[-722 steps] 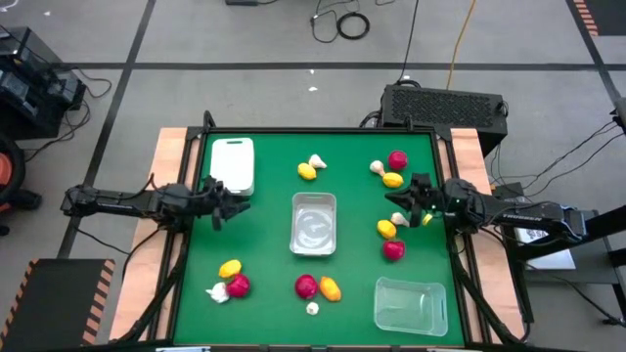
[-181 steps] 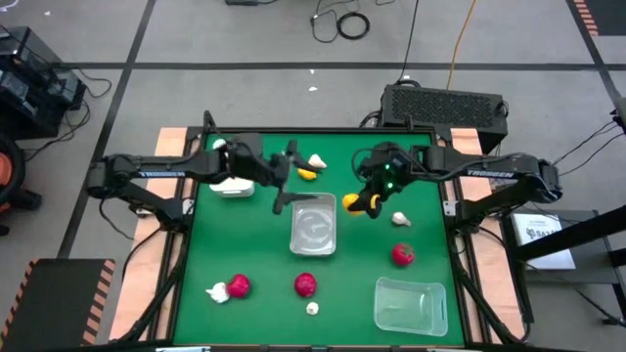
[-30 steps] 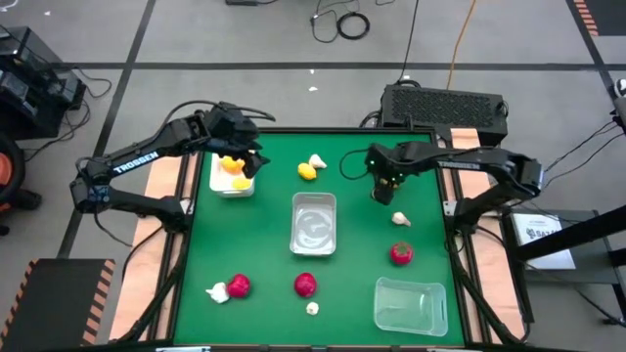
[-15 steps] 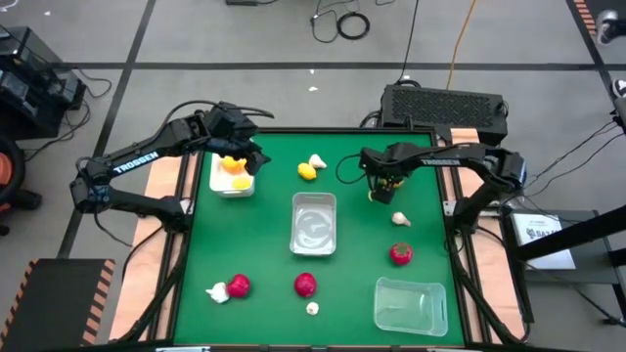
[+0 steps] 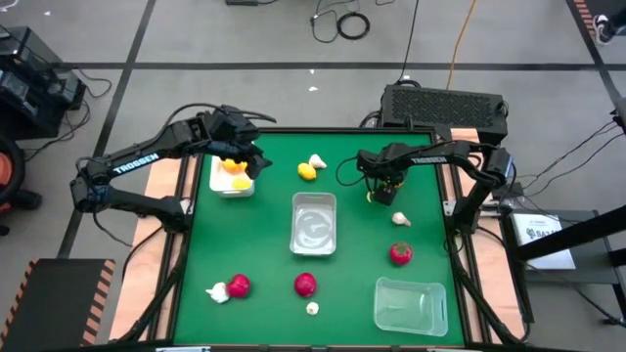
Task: Sort produce into baskets
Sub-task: Put the lemon into the white bin
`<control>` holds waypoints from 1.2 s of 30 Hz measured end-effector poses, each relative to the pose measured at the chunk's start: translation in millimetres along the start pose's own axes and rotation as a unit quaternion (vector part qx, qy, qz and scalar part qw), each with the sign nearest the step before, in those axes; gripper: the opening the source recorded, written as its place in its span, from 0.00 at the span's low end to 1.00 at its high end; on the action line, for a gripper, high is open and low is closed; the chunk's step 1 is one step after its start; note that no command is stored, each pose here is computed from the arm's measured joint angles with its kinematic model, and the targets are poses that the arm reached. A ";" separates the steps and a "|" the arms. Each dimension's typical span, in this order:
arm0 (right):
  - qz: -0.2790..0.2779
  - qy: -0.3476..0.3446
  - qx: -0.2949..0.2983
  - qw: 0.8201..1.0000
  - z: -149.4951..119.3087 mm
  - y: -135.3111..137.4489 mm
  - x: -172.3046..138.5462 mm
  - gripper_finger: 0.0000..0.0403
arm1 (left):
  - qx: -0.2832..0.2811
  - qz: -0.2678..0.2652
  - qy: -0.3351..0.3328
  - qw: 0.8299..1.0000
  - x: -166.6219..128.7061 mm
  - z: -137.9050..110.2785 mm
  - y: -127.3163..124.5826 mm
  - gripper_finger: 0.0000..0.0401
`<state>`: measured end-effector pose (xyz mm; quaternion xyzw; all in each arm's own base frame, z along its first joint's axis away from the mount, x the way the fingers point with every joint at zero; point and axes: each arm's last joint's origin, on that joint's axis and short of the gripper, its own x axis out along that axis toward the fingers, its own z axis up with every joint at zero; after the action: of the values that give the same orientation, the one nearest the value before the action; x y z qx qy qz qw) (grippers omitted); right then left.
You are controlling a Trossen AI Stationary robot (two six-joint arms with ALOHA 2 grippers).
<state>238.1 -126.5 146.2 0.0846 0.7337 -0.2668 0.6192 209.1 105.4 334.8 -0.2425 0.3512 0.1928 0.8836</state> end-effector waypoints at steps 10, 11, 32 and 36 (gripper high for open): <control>0.004 0.000 0.009 1.000 -2.6 -0.1 -7.1 0.46 | 0.027 -0.002 -0.027 0.999 -15.4 -0.8 0.6 0.68; 0.011 -0.003 0.011 1.000 -2.6 -0.6 -11.1 0.46 | 0.030 -0.002 -0.038 0.999 -20.2 -0.8 0.9 0.68; 0.211 -0.391 0.045 0.895 79.9 34.5 -164.0 0.50 | 0.085 0.030 -0.188 0.978 -102.3 -38.8 4.9 0.68; 0.270 -0.457 0.049 0.846 117.6 52.9 -170.4 0.50 | 0.086 0.022 -0.226 0.970 -100.1 -47.3 7.0 0.68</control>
<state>401.0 -105.0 282.9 0.1784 0.3021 -0.1332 0.9269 112.6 67.4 374.2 -0.1076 0.1635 0.2312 0.9530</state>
